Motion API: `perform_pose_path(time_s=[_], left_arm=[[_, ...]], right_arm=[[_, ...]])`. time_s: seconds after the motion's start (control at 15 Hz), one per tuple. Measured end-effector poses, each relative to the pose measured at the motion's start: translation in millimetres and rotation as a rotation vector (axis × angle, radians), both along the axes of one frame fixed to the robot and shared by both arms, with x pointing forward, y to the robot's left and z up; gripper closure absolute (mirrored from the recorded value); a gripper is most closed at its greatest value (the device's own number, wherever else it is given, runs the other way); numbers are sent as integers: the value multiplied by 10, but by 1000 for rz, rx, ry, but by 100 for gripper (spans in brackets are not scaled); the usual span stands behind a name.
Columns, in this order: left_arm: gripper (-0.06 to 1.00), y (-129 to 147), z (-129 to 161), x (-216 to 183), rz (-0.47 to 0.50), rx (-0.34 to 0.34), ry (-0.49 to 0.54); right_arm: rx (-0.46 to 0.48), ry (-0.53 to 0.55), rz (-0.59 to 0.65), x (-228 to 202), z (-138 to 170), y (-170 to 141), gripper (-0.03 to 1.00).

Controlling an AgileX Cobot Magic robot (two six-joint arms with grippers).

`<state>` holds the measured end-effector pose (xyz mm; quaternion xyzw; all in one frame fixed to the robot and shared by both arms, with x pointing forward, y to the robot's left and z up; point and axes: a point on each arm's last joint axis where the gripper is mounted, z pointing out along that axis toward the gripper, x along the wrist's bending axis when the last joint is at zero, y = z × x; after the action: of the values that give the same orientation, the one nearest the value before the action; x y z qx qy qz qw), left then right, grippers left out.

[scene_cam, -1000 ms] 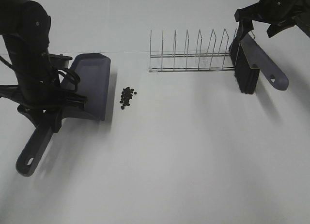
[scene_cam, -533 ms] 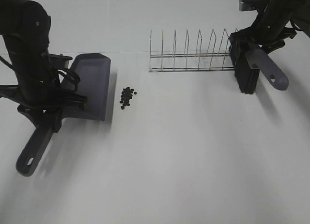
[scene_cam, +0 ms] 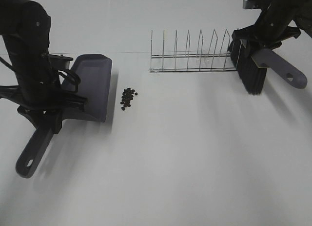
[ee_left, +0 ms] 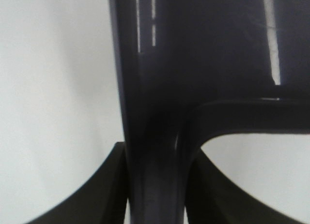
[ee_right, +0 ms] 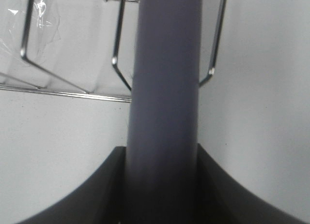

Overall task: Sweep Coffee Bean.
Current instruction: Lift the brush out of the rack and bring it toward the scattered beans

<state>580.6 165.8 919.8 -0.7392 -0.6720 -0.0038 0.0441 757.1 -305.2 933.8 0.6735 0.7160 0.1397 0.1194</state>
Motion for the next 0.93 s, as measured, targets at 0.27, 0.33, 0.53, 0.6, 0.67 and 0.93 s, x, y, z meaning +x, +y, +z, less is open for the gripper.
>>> perform_pose_path(time_s=[0.27,0.33,0.53,0.6,0.67,0.93], left_arm=[[68,0,0,0,0,0,0],[68,0,0,0,0,0,0],[68,1,-4,-3,0,0,1],[68,0,-4,-1,0,-1,-2],[68,-2,-5,2,0,-3,-5],[68,-10,-84,28,-2,-2,-10]], right_arm=[[3,-108,-11,-101,656,2,70],[3,-136,-9,-211,981,5,70],[8,-81,0,-467,1370,22,70],[15,-53,3,-505,1386,29,70],[25,-45,3,-512,1384,38,70],[7,5,70,-648,1320,333,70]])
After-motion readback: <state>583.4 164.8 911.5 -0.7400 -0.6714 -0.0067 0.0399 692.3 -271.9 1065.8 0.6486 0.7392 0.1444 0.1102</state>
